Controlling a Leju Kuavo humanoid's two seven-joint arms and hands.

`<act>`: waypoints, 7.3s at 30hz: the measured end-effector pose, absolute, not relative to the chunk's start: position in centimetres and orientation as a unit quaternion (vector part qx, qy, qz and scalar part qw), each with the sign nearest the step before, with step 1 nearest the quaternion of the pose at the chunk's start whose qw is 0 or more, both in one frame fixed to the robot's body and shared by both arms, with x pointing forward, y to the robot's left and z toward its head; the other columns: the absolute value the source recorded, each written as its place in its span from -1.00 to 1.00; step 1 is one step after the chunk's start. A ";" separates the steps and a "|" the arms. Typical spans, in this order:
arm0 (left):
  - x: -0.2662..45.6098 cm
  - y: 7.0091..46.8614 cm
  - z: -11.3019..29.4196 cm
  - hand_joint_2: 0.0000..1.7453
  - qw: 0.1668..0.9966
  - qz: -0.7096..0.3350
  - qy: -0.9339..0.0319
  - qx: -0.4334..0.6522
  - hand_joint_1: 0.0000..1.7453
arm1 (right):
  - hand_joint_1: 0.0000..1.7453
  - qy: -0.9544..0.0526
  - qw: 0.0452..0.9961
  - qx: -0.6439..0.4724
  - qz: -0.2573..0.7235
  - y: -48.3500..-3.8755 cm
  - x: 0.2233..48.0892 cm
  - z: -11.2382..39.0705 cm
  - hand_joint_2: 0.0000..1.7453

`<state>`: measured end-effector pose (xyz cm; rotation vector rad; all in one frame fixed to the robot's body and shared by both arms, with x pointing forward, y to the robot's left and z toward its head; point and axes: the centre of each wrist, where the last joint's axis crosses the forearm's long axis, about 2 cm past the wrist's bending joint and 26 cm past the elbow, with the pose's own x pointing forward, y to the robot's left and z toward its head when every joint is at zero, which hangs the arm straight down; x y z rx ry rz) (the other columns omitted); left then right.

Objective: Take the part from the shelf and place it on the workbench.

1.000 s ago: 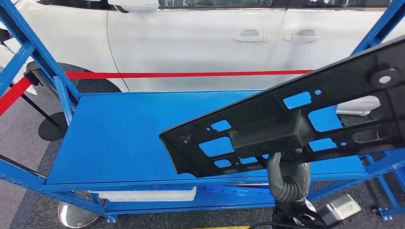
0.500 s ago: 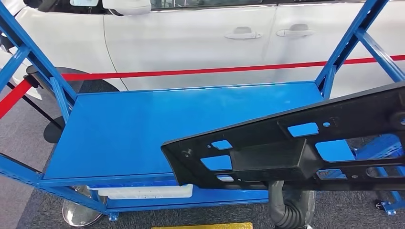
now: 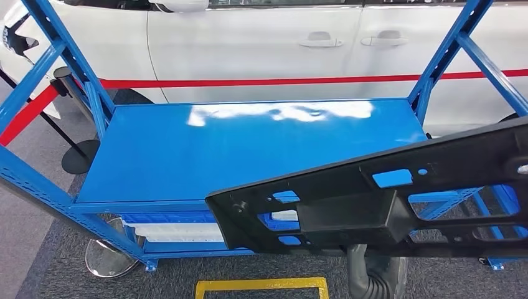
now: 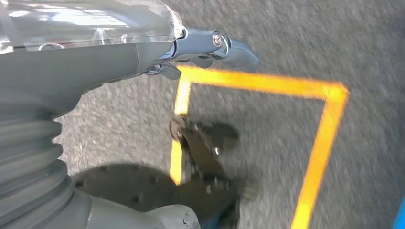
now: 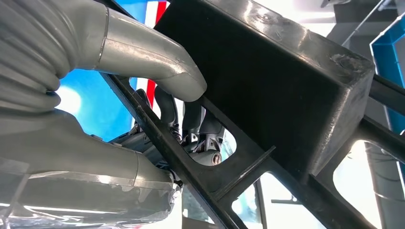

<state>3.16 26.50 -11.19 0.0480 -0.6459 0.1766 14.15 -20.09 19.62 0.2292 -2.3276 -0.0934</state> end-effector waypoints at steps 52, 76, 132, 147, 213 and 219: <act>3.1 26.7 -11.2 1.00 0.944 0.070 -0.322 0.015 -1.00 | 1.00 -0.905 0.413 0.074 -0.072 -20.4 13.0 18.8 1.00; 3.1 27.2 -11.2 1.00 0.945 0.058 -0.322 0.014 -1.00 | 1.00 -0.901 0.421 0.069 -0.079 -20.7 12.6 18.7 1.00; 2.6 27.2 -11.3 1.00 0.943 0.099 -0.318 0.015 -1.00 | 1.00 -0.883 0.446 0.000 -0.145 -25.1 8.6 16.5 1.00; 2.5 27.3 -11.3 1.00 0.941 0.110 -0.320 0.016 -1.00 | 1.00 -0.870 0.458 -0.056 -0.175 -26.8 7.5 15.8 1.00; 2.4 27.7 -11.3 1.00 0.946 0.105 -0.306 0.028 -1.00 | 1.00 -0.867 0.469 -0.055 -0.159 -25.8 7.3 15.7 1.00; 2.4 27.7 -11.3 1.00 0.945 0.106 -0.309 0.029 -1.00 | 1.00 -0.867 0.469 -0.054 -0.157 -25.7 7.3 15.7 1.00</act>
